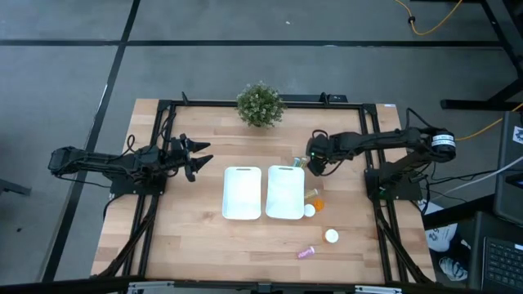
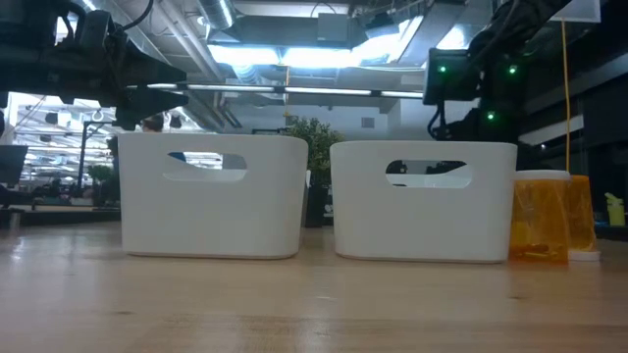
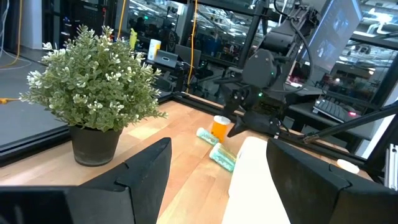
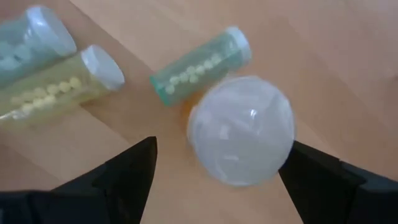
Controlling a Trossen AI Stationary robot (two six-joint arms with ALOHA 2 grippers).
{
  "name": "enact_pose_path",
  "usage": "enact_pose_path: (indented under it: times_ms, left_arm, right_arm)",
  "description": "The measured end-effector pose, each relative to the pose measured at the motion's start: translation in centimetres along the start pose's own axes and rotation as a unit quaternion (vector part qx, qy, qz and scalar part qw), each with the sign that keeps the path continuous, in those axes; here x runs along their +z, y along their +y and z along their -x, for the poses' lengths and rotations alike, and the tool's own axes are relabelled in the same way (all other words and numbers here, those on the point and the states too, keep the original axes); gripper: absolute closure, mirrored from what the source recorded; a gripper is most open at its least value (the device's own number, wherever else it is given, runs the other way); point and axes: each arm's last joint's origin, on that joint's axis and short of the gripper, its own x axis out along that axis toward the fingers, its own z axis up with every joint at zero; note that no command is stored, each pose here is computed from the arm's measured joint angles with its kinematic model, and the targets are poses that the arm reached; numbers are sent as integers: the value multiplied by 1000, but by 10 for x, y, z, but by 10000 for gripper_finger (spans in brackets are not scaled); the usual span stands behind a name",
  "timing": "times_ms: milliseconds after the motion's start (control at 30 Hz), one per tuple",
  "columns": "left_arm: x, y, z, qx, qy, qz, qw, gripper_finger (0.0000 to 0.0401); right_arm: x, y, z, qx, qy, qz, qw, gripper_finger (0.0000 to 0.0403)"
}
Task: Pick and place medicine bottles into bin by pill shape (circle, oval)
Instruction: Put the orange capsule bottle into the right white bin
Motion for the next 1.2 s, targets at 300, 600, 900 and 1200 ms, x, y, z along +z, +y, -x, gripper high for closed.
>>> enact_pose_path:
  times_ms: [300,600,900,1200]
  left_arm:
    - [0,0,0,0,0,0,1000,146]
    - [0,0,0,0,0,0,1000,146]
    - [0,0,0,0,0,0,1000,146]
    - [0,0,0,0,0,0,1000,146]
  right_arm:
    - [12,-4,-3,15,-31,-5,999,83]
    - [13,-6,-3,12,-27,2,1000,92]
    - [13,-7,-3,9,-30,5,1000,185]
    - [29,-7,30,-37,-29,32,998,197]
